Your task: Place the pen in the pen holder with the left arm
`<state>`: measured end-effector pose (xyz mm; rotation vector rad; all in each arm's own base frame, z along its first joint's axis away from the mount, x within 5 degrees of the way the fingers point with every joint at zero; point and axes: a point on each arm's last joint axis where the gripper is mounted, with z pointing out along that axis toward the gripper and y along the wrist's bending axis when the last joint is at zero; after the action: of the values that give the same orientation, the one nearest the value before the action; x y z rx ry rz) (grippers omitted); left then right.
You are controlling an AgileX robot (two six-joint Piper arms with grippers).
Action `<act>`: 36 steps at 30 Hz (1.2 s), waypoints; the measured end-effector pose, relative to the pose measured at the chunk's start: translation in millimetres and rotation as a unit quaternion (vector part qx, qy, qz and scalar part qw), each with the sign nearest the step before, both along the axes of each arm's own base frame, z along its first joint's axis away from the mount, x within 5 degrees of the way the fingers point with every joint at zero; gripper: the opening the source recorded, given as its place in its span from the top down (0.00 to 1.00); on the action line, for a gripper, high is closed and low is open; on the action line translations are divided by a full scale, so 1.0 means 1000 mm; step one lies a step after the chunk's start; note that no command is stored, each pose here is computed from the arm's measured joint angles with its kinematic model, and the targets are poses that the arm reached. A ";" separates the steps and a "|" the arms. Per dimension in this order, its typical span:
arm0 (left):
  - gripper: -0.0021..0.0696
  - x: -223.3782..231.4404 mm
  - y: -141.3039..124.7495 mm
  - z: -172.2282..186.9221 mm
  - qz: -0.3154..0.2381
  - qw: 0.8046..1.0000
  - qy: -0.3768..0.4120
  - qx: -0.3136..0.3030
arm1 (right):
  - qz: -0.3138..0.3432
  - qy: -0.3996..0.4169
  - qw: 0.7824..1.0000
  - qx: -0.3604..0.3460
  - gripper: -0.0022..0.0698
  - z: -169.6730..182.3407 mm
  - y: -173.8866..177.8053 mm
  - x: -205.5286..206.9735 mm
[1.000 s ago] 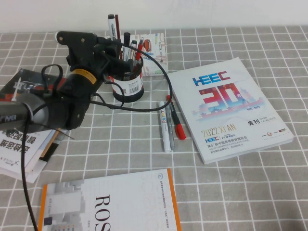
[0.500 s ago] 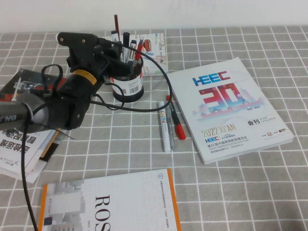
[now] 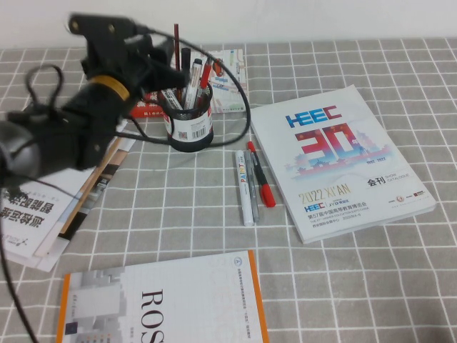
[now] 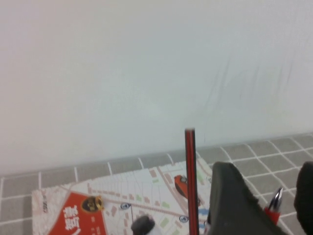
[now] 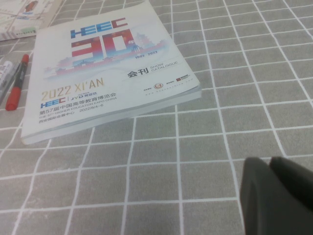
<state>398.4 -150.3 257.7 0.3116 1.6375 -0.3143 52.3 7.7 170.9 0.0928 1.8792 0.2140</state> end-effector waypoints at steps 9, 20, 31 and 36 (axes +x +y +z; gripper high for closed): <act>0.91 -0.047 0.019 0.080 0.008 1.000 0.020 0.020 | 0.000 0.000 1.000 0.000 0.99 0.000 0.000 0.000; 0.97 -0.136 0.056 0.116 0.030 0.996 0.069 0.043 | 0.000 0.000 1.000 0.000 0.99 0.000 0.000 0.000; 0.97 -0.262 0.102 0.080 0.034 0.999 0.041 -0.005 | 0.000 0.000 1.000 0.000 0.99 0.000 0.000 0.000; 0.97 -0.310 0.121 0.060 0.042 0.998 0.033 -0.040 | 0.000 0.000 1.000 0.000 0.99 0.000 0.000 0.000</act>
<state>88.4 -29.5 317.2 0.1733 1.6925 -0.3281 52.3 7.7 170.9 0.0928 1.8792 0.2140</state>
